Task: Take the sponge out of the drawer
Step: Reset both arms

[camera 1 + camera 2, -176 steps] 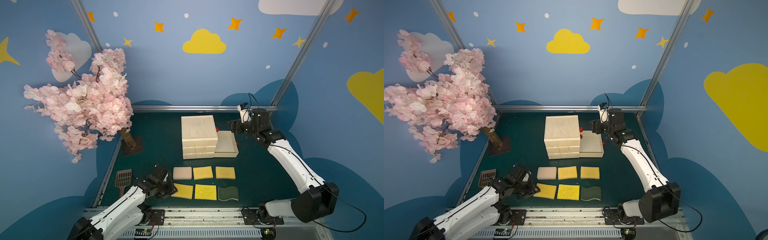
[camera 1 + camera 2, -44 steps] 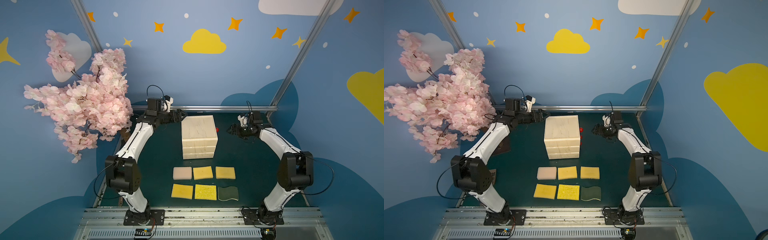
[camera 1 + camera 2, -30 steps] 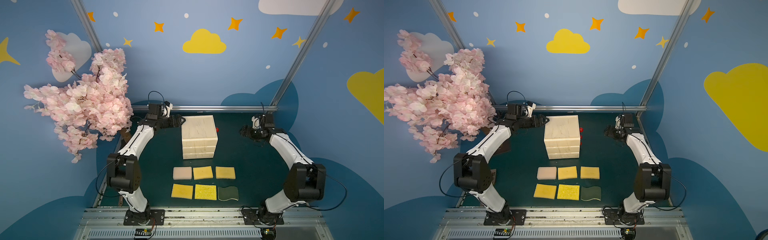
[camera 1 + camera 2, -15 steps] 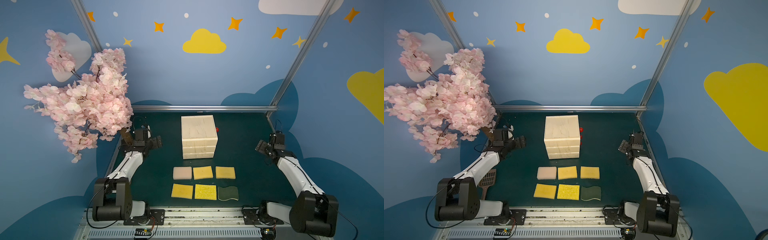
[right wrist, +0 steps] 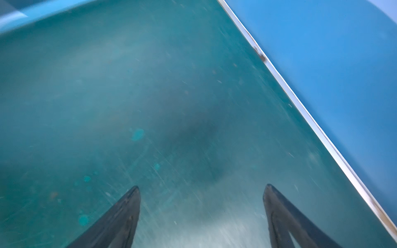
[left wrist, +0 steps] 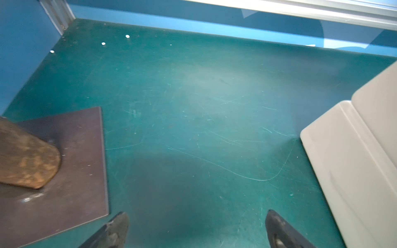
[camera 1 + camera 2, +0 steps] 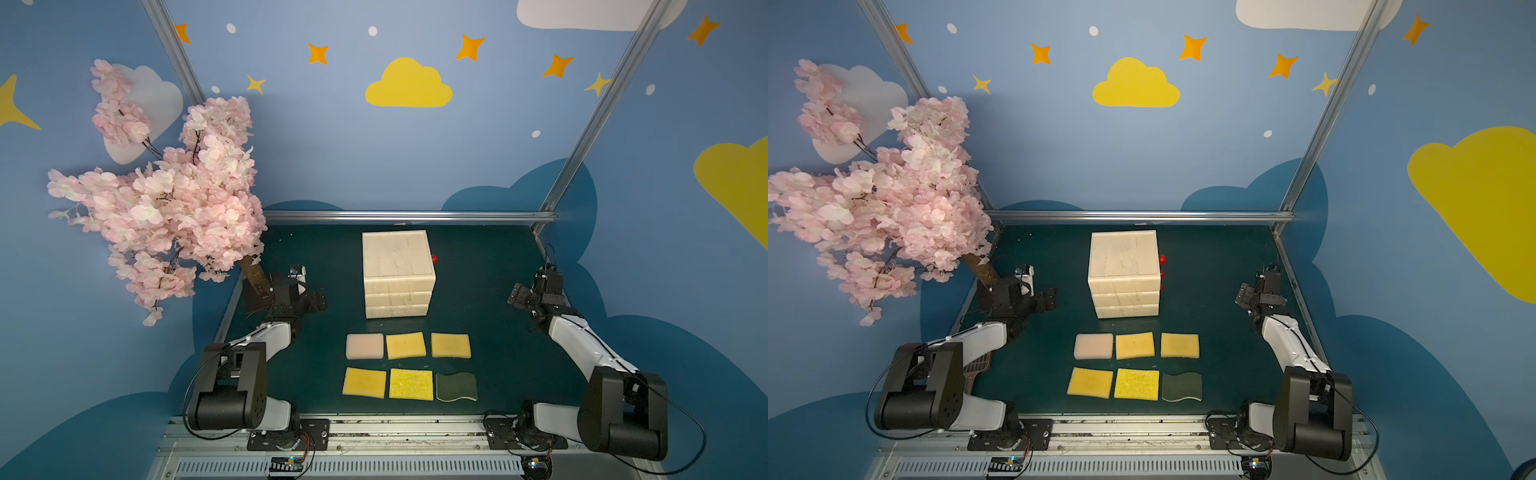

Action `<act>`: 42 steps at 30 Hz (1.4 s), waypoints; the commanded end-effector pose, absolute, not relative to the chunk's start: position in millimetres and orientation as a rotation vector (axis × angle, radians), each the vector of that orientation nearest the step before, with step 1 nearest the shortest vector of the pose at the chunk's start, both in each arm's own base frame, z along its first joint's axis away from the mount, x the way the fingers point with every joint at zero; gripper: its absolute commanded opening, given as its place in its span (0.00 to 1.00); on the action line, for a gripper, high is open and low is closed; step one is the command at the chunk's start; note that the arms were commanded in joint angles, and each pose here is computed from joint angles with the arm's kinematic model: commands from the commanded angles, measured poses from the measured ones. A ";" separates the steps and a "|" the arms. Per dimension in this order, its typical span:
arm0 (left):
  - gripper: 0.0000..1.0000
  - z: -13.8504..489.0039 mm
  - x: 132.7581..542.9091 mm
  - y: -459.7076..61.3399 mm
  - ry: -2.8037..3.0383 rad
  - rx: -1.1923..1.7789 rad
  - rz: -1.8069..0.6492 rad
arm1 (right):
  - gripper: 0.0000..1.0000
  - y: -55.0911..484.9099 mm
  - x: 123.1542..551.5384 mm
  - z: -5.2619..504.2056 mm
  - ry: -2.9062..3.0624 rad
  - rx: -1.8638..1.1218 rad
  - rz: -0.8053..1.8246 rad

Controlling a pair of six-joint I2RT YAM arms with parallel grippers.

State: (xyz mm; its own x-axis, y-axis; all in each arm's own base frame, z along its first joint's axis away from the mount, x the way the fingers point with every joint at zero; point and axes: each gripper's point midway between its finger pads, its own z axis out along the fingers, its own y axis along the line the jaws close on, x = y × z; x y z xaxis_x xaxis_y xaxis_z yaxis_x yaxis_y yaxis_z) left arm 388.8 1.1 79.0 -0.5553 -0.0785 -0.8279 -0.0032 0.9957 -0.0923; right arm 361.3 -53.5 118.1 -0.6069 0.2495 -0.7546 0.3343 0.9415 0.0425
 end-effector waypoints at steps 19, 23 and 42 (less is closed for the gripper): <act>0.99 83.9 392.3 7.6 1.970 -0.046 -0.076 | 0.89 12.2 389.9 88.3 2.045 -0.034 -0.048; 0.99 82.6 392.7 6.7 1.976 -0.038 -0.076 | 0.89 20.1 390.0 86.6 2.052 -0.083 -0.047; 0.99 83.7 392.2 14.5 1.969 -0.089 0.034 | 0.89 15.1 392.5 86.0 2.072 -0.059 -0.012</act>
